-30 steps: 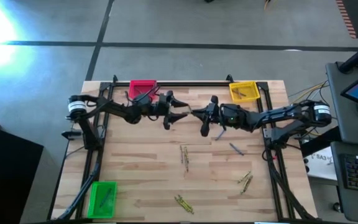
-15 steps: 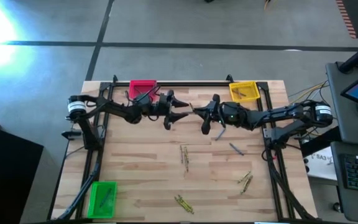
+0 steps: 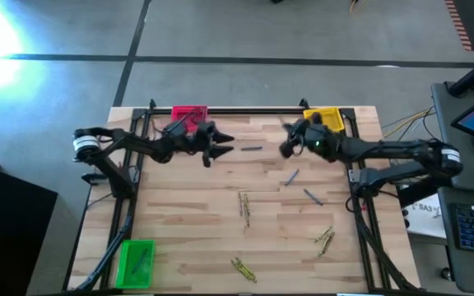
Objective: Sort crayons
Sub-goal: Put the green crayon into the yellow bin, then put the green crayon into the green bin
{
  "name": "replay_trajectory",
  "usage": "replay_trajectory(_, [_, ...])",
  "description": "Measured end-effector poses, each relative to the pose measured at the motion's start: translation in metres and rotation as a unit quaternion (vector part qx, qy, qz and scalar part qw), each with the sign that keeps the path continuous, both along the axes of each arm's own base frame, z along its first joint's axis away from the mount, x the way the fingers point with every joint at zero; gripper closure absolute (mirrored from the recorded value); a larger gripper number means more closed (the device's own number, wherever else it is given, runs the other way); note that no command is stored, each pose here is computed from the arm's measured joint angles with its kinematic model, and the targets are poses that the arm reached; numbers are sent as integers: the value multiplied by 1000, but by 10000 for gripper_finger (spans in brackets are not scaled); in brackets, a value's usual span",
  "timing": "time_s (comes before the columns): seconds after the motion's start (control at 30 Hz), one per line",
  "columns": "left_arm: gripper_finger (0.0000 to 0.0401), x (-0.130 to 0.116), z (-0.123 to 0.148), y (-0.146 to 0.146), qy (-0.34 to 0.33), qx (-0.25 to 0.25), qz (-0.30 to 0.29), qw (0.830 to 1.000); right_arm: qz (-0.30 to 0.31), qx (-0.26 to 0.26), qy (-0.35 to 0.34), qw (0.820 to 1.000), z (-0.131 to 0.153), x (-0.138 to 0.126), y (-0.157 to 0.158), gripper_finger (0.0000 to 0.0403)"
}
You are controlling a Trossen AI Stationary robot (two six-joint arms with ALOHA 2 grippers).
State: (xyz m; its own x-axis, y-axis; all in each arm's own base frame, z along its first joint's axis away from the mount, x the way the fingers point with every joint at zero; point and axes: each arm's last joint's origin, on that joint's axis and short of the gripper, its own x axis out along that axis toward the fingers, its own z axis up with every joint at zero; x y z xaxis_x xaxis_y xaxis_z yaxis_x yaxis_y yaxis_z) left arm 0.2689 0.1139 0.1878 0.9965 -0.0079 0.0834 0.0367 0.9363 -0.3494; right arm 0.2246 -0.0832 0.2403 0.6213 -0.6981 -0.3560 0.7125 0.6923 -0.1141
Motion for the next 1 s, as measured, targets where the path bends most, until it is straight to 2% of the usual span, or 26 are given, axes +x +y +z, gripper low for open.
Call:
replay_trajectory(0.1, [199, -21, -13, 0, 20, -26, 62, 998, -71, 37, 30, 996, -2, -17, -23, 390])
replay_trajectory(0.2, [207, -36, -27, -5, 47, -44, 96, 993, -133, 72, 72, 986, -15, -31, -43, 390])
replay_trajectory(0.4, [213, -48, -44, -10, 82, -41, 113, 989, -211, 110, 107, 965, -38, -46, -72, 390])
replay_trajectory(0.6, [214, -48, -46, -10, 86, -31, 124, 988, -262, 124, 141, 947, -50, -54, -80, 386])
replay_trajectory(0.7, [214, -48, -48, -10, 99, -35, 122, 987, -289, 124, 155, 937, -52, -58, -78, 363])
replay_trajectory(0.8, [214, -49, -52, -11, 114, -53, 123, 984, -309, 122, 166, 929, -51, -63, -76, 320])
replay_trajectory(0.87, [214, -50, -53, -10, 118, -71, 125, 983, -310, 123, 167, 928, -49, -65, -74, 288])
replay_trajectory(1.0, [214, -50, -53, -10, 116, -72, 126, 983, -297, 121, 171, 932, -43, -67, -66, 242])
